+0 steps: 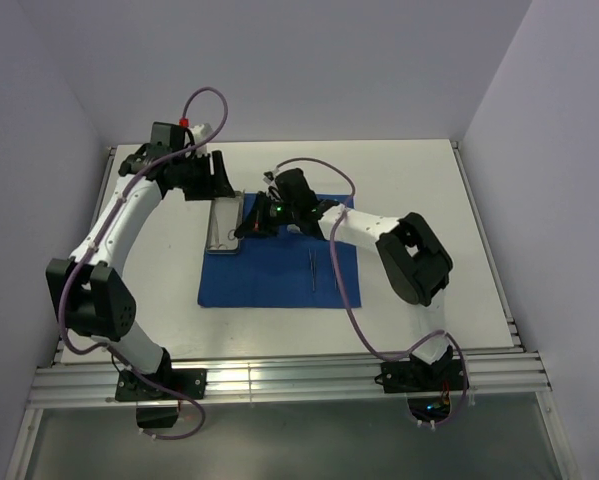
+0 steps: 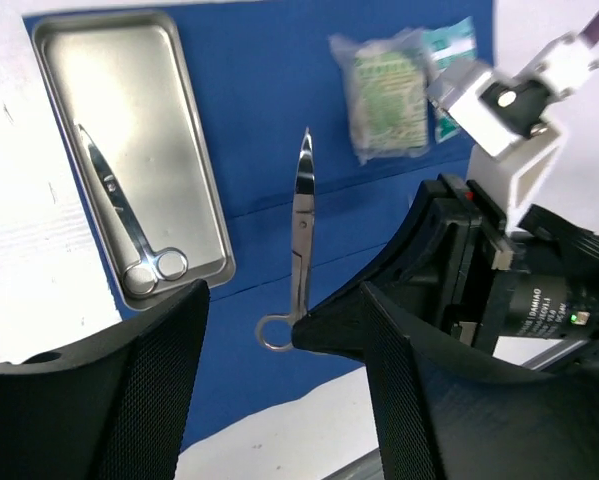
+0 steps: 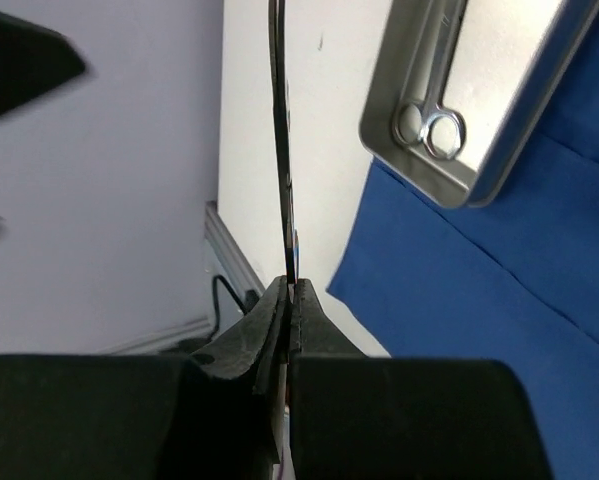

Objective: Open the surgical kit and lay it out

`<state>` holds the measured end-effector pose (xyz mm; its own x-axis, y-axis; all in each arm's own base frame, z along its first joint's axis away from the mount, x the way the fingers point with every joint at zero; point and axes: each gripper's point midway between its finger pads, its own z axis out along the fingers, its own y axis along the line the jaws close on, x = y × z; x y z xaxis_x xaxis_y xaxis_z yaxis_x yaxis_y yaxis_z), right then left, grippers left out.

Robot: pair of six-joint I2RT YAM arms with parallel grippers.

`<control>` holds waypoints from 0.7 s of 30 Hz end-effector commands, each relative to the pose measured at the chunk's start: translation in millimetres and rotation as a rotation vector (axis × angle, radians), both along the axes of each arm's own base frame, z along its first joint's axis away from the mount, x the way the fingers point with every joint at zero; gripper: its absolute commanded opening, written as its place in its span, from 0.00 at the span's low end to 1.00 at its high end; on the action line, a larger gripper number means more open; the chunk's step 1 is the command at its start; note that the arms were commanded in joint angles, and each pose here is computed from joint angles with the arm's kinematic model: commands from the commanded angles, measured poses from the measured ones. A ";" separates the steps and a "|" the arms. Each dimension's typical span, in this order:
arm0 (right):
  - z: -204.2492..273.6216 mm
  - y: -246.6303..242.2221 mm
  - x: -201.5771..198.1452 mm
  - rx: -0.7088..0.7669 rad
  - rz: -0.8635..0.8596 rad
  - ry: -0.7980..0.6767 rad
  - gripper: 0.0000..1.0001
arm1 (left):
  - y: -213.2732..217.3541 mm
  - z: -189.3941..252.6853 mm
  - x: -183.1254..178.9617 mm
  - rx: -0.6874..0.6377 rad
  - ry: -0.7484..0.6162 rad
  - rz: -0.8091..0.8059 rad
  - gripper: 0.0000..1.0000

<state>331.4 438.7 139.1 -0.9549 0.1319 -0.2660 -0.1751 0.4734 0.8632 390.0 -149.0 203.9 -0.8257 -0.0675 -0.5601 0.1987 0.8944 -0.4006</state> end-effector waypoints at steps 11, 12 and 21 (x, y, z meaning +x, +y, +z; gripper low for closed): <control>62.6 -22.4 -57.7 0.021 0.098 -0.196 0.00 | -26.5 8.9 -58.8 -0.045 -0.054 -0.150 0.47; 63.6 -25.2 -62.6 0.019 0.092 -0.199 0.00 | -30.9 12.0 -68.3 -0.070 -0.072 -0.166 0.48; 61.2 -48.1 -109.1 0.085 0.045 -0.137 0.00 | -33.9 31.0 -118.7 -0.184 -0.186 -0.164 0.47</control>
<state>233.5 393.1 172.6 -0.9337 0.0708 -0.3510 -0.2830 0.4546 0.8446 276.3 -176.7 203.6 -0.7937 0.0042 -0.6083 0.3604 0.8088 -0.4647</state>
